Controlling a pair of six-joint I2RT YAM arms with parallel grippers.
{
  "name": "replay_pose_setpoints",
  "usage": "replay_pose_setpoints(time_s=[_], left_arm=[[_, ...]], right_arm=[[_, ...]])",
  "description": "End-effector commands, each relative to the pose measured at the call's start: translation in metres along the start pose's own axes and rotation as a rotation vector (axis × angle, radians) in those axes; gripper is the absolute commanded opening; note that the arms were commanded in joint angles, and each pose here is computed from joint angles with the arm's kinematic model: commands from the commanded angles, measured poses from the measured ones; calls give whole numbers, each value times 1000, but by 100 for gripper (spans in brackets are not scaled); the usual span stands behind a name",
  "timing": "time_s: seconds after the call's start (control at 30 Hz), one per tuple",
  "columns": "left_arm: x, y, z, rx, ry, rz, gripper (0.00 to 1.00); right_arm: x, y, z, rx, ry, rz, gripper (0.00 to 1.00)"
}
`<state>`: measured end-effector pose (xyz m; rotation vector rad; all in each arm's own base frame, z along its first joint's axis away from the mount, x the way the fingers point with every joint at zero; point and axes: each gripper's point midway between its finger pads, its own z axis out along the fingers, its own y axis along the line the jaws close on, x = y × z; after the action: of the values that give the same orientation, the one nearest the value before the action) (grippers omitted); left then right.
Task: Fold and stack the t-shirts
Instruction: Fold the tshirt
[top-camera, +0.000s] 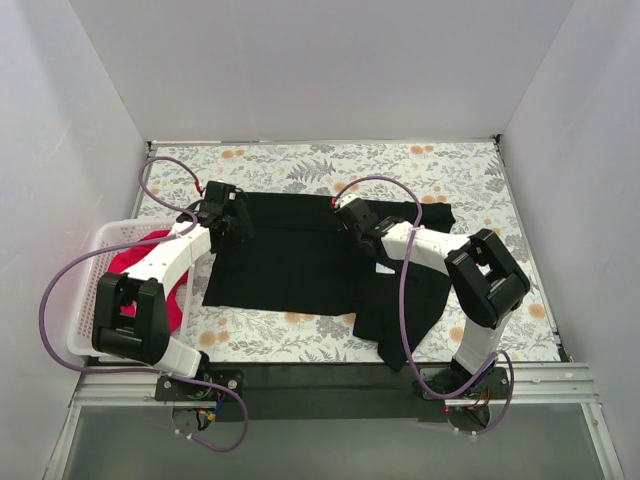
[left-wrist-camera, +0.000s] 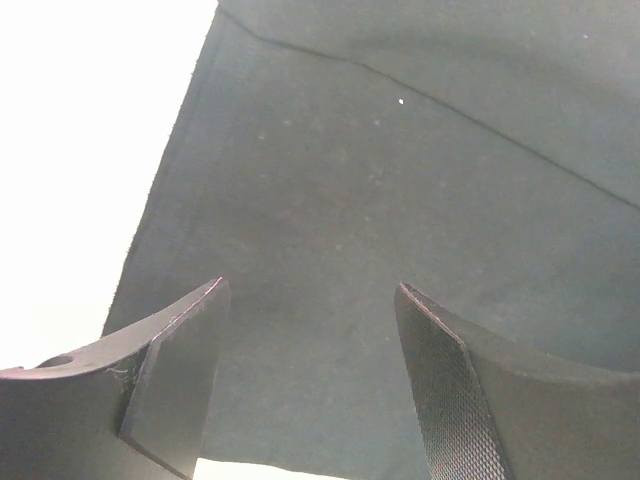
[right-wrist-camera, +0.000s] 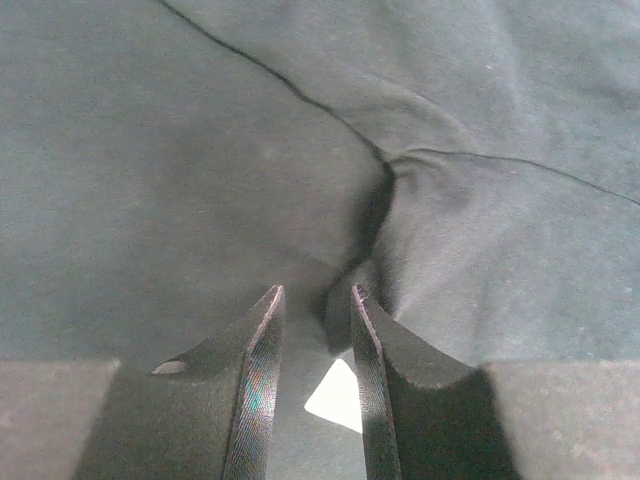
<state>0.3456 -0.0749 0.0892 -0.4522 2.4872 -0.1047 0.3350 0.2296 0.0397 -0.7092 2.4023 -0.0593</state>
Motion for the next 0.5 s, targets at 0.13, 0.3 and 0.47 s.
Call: replay_pose_setpoints(time_s=[0.13, 0.3, 0.47], left_arm=[[-16, 5, -6, -22, -73, 9, 66], [-14, 5, -3, -22, -59, 12, 65], [-13, 4, -2, -18, -55, 15, 65]], right_arm=[[-11, -24, 3, 128, -5, -12, 40], [-6, -31, 4, 146, 14, -14, 39], [0, -38, 5, 167, 30, -11, 40]])
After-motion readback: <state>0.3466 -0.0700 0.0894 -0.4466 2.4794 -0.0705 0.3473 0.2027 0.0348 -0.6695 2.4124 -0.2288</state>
